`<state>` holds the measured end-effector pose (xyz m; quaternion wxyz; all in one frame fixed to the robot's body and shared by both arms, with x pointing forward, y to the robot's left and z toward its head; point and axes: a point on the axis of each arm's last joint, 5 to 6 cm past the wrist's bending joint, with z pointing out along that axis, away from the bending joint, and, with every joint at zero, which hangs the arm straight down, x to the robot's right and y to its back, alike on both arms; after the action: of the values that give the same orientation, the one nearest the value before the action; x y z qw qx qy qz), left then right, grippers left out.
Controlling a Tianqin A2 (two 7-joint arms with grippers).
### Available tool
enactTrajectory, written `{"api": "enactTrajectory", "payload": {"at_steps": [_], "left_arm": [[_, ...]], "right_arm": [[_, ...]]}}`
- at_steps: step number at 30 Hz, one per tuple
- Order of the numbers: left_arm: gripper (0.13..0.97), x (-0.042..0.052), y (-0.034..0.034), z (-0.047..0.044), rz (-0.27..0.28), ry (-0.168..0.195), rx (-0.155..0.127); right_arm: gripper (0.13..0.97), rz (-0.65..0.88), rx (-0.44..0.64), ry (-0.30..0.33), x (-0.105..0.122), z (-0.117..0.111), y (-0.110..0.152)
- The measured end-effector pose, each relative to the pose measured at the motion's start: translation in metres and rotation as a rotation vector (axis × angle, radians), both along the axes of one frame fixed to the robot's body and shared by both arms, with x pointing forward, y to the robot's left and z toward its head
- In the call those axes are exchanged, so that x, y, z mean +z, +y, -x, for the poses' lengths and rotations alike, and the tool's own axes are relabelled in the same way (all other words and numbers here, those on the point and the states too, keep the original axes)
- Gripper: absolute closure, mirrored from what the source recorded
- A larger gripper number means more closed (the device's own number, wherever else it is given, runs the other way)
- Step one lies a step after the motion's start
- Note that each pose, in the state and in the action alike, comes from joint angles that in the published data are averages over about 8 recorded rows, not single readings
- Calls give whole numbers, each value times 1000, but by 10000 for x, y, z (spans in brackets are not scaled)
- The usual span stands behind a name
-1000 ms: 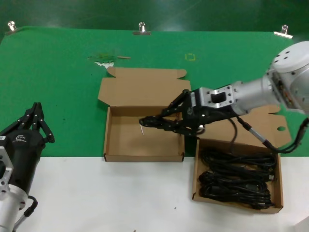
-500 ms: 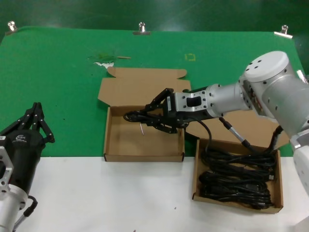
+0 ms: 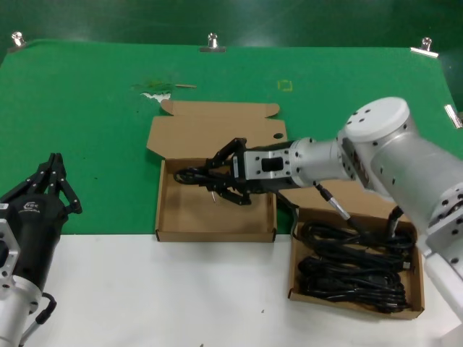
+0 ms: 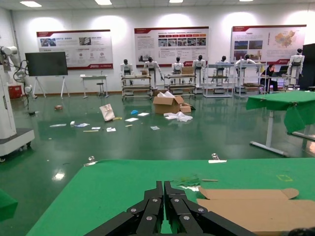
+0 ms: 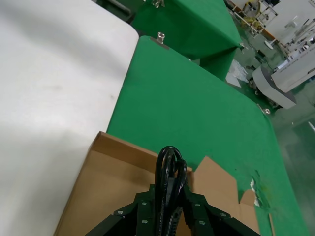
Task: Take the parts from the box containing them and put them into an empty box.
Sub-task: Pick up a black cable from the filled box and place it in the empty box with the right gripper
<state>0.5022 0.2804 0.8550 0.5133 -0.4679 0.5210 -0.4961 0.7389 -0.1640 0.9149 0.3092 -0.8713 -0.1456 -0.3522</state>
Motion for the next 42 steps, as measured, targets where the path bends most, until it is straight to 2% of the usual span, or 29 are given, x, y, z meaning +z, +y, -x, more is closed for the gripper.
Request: {"api": "enactTrajectory", "payload": {"at_steps": [19,42], "left_arm": [[946,0,0,0,0,0,0],[946,0,0,0,0,0,0]], "right_arm": [[857,4,-15,-30,-354,135,145],[857,45,-53,-76,-517,183,147]]}}
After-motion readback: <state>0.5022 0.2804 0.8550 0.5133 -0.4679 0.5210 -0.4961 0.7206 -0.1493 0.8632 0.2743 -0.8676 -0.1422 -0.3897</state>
